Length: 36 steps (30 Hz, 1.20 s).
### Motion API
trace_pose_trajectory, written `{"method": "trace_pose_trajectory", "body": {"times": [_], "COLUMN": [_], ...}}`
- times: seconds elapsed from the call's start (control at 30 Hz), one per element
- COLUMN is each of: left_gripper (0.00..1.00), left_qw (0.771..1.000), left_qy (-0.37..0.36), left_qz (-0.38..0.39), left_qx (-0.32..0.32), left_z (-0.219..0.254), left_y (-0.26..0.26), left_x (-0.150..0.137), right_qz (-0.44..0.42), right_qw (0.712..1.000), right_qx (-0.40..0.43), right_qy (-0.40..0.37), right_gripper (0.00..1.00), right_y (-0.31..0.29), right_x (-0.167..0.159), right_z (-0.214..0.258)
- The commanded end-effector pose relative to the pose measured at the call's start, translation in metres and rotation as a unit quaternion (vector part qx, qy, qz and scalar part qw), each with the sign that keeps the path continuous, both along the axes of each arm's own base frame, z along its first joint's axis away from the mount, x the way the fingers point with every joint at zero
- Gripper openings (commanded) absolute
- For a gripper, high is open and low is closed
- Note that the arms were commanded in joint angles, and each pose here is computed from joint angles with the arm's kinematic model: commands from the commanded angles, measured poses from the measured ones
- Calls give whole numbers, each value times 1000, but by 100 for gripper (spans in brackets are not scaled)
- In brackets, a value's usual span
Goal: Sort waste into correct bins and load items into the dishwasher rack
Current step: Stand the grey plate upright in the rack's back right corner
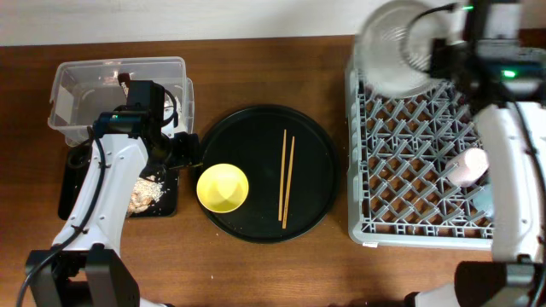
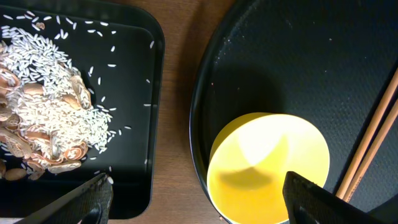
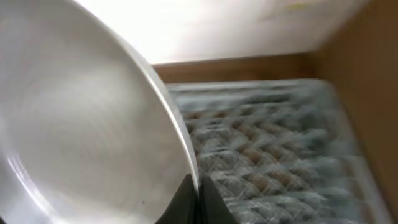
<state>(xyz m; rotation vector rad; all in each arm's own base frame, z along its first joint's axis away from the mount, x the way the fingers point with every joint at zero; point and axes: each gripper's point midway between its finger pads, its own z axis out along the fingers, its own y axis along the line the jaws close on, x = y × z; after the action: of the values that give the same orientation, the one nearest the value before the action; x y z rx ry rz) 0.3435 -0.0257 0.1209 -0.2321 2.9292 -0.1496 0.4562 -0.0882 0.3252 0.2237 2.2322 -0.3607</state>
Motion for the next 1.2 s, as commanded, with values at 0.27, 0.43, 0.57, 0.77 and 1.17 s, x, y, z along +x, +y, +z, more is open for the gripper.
{"method": "trace_pose_trajectory", "body": {"times": [0.27, 0.43, 0.57, 0.77, 1.17], "left_gripper": [87, 87, 87, 87, 87], "left_qw": [1000, 1000, 1000, 1000, 1000], "left_qy": [-1, -1, -1, -2, -2], "left_qz": [8, 8, 8, 8, 6], "left_qx": [0, 0, 0, -1, -7], "left_z": [6, 6, 6, 7, 7], "left_y": [3, 3, 3, 2, 0], "left_x": [-5, -5, -5, -4, -4], "right_qz": [-241, -232, -258, -297, -281], "right_qw": [945, 940, 926, 920, 949], "right_qx": [-218, -235, -246, -204, -111], "right_qy": [28, 91, 125, 155, 89], "right_gripper": [4, 4, 4, 4, 79], "right_y": [-197, -220, -238, -240, -167], "right_x": [-37, -31, -34, -38, -16], "right_z": [25, -12, -36, -86, -77]}}
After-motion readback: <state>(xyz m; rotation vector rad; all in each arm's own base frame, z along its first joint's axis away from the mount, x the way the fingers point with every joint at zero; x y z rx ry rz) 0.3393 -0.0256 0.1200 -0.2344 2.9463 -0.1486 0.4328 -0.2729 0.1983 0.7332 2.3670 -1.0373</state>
